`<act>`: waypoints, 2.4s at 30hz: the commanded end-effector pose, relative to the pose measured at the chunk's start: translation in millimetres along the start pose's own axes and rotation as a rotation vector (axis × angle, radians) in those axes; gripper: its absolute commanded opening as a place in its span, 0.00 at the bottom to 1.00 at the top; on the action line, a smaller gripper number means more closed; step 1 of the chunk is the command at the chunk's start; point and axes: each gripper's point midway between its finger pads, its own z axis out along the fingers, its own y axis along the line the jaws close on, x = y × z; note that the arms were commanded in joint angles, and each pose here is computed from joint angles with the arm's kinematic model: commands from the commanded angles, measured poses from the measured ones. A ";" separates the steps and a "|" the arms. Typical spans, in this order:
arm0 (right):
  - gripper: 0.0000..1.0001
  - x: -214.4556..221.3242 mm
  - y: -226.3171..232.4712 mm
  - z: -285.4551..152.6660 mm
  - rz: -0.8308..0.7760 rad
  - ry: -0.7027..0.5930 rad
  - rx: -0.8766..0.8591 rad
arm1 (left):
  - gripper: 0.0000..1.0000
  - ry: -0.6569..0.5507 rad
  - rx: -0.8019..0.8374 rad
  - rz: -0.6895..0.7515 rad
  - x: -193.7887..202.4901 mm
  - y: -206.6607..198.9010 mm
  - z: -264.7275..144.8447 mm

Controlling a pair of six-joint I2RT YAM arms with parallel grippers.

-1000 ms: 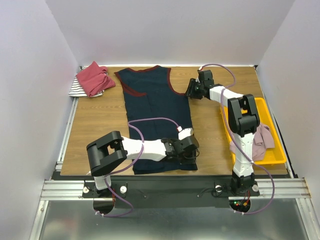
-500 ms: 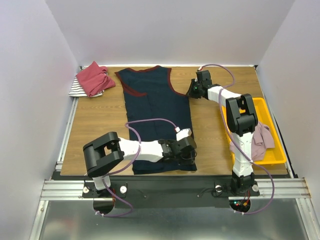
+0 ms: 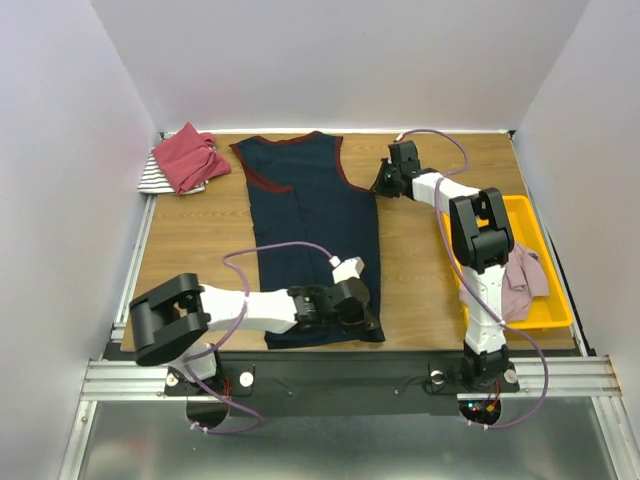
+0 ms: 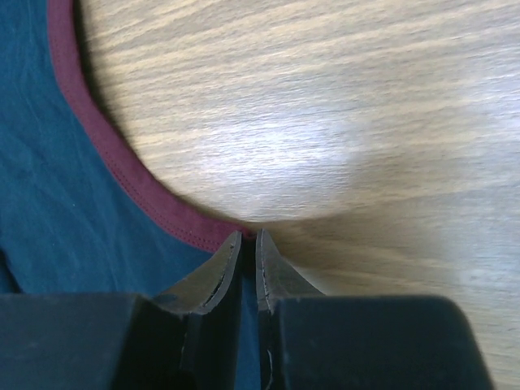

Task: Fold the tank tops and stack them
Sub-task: Fold the tank top

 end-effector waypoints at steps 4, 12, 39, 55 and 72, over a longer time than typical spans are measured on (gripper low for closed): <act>0.06 -38.0 83.4 -23.0 -0.028 -0.123 -0.129 | 0.00 -0.060 0.059 -0.134 -4.7 15.4 -29.4; 0.05 -23.8 142.4 -24.4 -0.052 -0.136 -0.190 | 0.00 -0.062 0.047 -0.247 3.9 43.6 -46.5; 0.05 9.1 217.9 4.7 -0.083 -0.130 -0.272 | 0.00 -0.010 -0.252 -0.413 33.1 115.9 -77.6; 0.05 25.6 225.4 23.6 -0.084 -0.114 -0.279 | 0.00 -0.028 -0.283 -0.461 33.6 131.1 -91.6; 0.37 27.2 246.7 20.8 -0.081 -0.099 -0.371 | 0.26 -0.124 -0.307 -0.461 12.9 132.2 -110.4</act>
